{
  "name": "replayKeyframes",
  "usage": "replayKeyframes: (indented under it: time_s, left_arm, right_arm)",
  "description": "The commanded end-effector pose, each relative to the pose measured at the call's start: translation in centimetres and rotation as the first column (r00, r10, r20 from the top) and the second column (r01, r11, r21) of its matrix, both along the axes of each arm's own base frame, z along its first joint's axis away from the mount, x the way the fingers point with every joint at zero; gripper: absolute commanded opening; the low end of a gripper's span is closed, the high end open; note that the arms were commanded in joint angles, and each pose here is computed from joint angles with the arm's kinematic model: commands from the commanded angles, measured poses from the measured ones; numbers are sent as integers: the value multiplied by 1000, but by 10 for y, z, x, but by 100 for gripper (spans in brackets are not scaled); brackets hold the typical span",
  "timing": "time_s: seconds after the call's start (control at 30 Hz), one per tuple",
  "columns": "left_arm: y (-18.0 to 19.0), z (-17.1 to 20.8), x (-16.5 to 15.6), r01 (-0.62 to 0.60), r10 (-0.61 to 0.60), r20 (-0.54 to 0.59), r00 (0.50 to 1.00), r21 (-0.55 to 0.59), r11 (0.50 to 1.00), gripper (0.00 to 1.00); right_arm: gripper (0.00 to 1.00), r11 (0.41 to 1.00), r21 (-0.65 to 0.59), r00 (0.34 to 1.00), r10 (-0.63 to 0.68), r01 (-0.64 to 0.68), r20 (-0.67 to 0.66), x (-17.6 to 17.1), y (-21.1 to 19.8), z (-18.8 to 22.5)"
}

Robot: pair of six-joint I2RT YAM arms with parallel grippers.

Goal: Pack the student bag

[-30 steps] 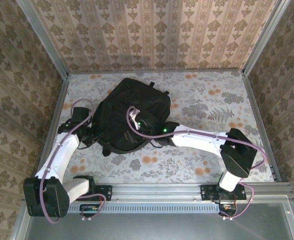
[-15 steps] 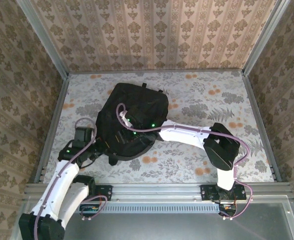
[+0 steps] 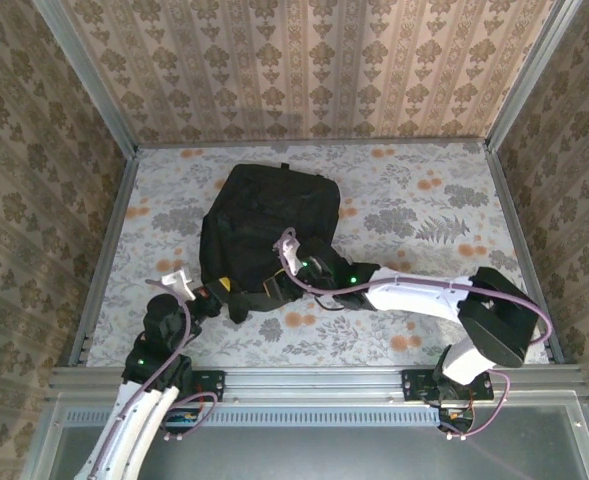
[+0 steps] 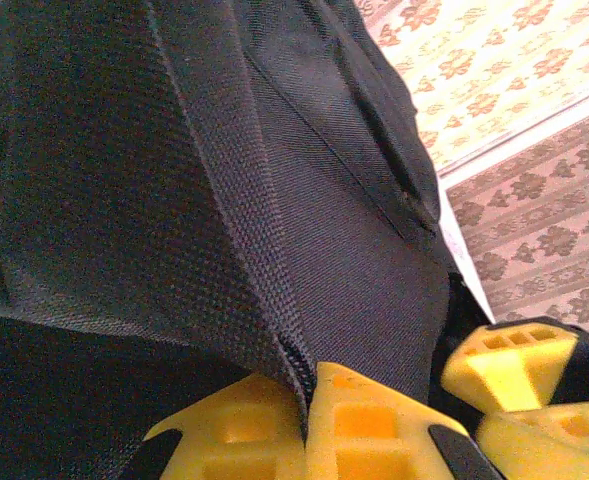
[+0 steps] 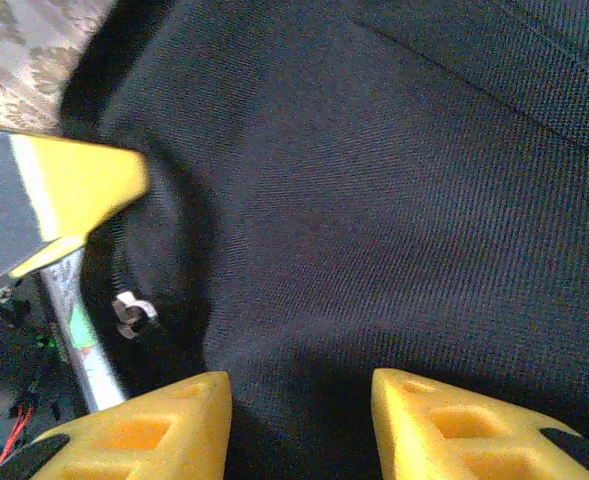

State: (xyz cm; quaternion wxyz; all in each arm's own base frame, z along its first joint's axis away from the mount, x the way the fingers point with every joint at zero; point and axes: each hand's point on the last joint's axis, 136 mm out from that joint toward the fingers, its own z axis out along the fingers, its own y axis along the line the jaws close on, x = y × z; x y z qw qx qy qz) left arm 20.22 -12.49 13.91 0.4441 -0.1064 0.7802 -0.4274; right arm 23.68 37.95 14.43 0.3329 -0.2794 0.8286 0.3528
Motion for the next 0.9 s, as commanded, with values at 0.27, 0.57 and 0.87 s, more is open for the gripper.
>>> replayKeyframes:
  time_s: [0.27, 0.57, 0.87]
  left_arm:
    - [-2, 87, 0, 40, 30, 360, 933, -184, 982, 0]
    - [-6, 68, -1, 44, -6, 263, 965, -137, 990, 0]
    - [-11, 64, -3, 73, -33, 249, 968, -151, 986, 0]
  right_arm:
    - [28, 914, -309, 915, 339, -264, 221, -58, 11, -64]
    - [35, 957, -275, 944, 173, -93, 282, -33, -2, -34]
    - [41, 989, 74, 992, 127, -128, 15, -17, -14, 24]
